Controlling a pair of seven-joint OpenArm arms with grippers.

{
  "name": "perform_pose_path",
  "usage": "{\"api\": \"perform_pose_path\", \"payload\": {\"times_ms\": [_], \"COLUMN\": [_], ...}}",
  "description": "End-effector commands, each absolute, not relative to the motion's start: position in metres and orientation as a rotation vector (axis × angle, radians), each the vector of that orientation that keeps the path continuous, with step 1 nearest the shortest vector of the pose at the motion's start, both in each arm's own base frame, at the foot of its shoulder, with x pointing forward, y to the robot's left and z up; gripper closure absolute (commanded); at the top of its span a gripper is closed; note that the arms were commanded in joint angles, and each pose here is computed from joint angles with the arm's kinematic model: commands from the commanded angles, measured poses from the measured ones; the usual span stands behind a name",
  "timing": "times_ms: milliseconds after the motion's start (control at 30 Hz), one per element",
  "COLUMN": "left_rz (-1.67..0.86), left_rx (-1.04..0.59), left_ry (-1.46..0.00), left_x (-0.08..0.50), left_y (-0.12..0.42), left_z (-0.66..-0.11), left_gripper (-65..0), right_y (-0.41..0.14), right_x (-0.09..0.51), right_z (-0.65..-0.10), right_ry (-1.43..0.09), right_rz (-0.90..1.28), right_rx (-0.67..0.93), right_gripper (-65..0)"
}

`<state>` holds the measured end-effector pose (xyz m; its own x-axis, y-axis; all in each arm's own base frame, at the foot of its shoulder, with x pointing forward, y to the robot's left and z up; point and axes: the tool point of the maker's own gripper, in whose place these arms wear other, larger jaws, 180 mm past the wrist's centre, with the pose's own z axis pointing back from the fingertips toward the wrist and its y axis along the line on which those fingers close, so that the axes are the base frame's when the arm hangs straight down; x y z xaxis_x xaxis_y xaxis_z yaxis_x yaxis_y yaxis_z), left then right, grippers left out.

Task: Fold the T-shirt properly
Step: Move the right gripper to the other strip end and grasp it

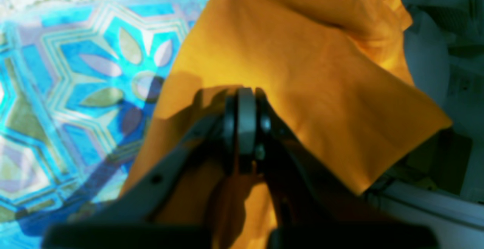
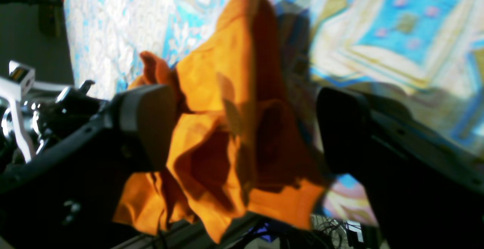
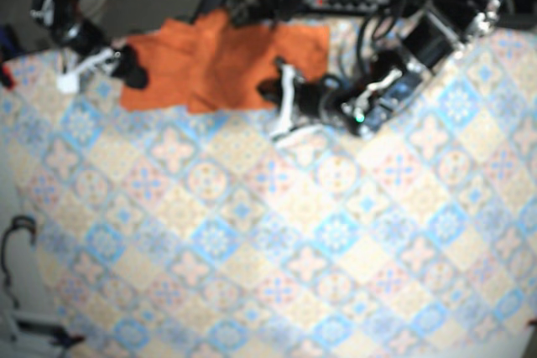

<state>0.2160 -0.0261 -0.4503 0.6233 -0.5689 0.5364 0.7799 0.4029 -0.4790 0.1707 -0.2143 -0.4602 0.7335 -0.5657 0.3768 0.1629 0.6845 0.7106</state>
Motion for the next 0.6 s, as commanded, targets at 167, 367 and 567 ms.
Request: {"api": "perform_pose_path", "payload": {"times_ms": [167,367,567], "left_rz": [-0.869,-0.869,-0.868], "left_rx": [-0.796,-0.796,-0.797], "left_ry": [-0.351,-0.351,-0.351], "left_x": [0.226,0.226,0.226], "left_y": [-0.032,-0.032,-0.032], "left_z": [-0.438,-0.438,-0.438], "left_gripper": [0.0,0.0,0.0], "right_y": [-0.207,-0.206,-0.208], "right_x": [0.158,0.150,0.139], "right_z": [-0.468,-0.471,-0.480], "right_ry": [-0.554,-0.537,-0.488], "right_rz": [-0.407,-0.410,-0.372], "right_rx": [0.702,0.698,0.644], "right_gripper": [-57.3,-57.2,-45.8]}}
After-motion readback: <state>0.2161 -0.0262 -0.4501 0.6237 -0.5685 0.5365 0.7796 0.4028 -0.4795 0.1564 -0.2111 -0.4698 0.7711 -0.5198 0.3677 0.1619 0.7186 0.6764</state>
